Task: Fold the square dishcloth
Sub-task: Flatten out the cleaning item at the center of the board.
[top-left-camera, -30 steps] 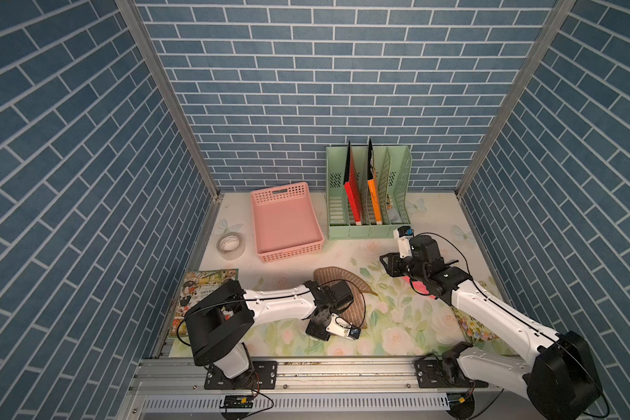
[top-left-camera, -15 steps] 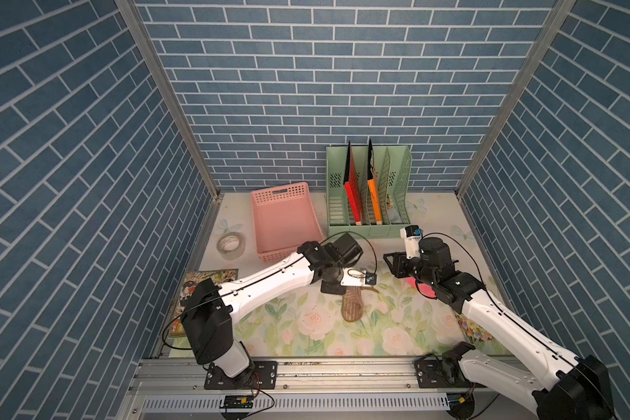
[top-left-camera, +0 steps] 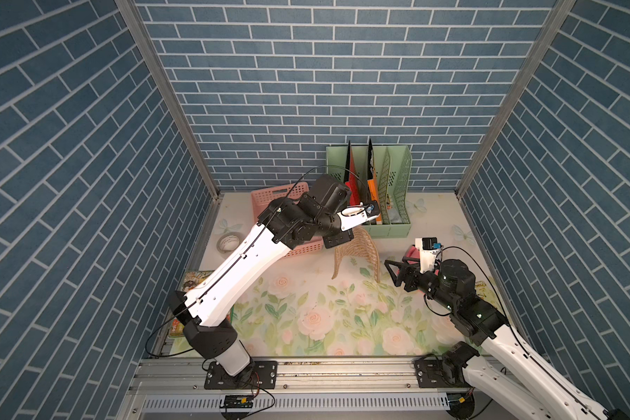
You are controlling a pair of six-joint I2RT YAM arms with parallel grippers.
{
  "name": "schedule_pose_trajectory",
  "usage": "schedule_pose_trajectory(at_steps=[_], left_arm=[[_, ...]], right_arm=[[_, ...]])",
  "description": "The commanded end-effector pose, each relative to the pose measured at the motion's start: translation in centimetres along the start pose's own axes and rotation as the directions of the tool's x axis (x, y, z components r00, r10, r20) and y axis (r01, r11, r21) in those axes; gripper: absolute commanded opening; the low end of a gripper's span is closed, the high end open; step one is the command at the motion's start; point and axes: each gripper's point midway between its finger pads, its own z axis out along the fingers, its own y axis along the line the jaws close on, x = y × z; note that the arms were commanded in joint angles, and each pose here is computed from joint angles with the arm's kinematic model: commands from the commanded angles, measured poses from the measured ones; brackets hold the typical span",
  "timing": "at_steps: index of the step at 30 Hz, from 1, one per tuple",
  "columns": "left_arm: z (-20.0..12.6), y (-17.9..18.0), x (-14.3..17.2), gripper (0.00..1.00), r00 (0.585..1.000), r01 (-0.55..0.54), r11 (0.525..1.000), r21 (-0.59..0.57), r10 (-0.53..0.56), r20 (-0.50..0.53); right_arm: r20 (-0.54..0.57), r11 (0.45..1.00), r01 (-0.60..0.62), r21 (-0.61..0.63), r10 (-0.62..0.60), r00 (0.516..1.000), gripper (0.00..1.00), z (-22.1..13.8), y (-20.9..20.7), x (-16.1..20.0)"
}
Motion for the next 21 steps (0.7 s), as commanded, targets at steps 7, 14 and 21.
schedule_pose_trajectory(at_steps=[7, 14, 21], left_arm=[[0.1, -0.2, 2.3, 0.00, 0.995, 0.036, 0.999, -0.007, -0.036, -0.098], [0.5, -0.3, 3.2, 0.00, 0.992, 0.043, 0.999, -0.020, -0.045, -0.118], [0.7, -0.5, 4.0, 0.00, 0.989, 0.043, 0.999, -0.013, -0.045, -0.139]], right_arm=[[0.045, 0.967, 0.153, -0.202, -0.146, 0.988, 0.89, -0.2, 4.5, 0.0], [-0.032, 0.939, 0.243, -0.245, -0.258, 0.966, 0.86, 2.6, 7.7, 3.5], [-0.136, 0.957, 0.287, -0.043, -0.291, 0.947, 0.64, 6.6, 6.1, 6.4]])
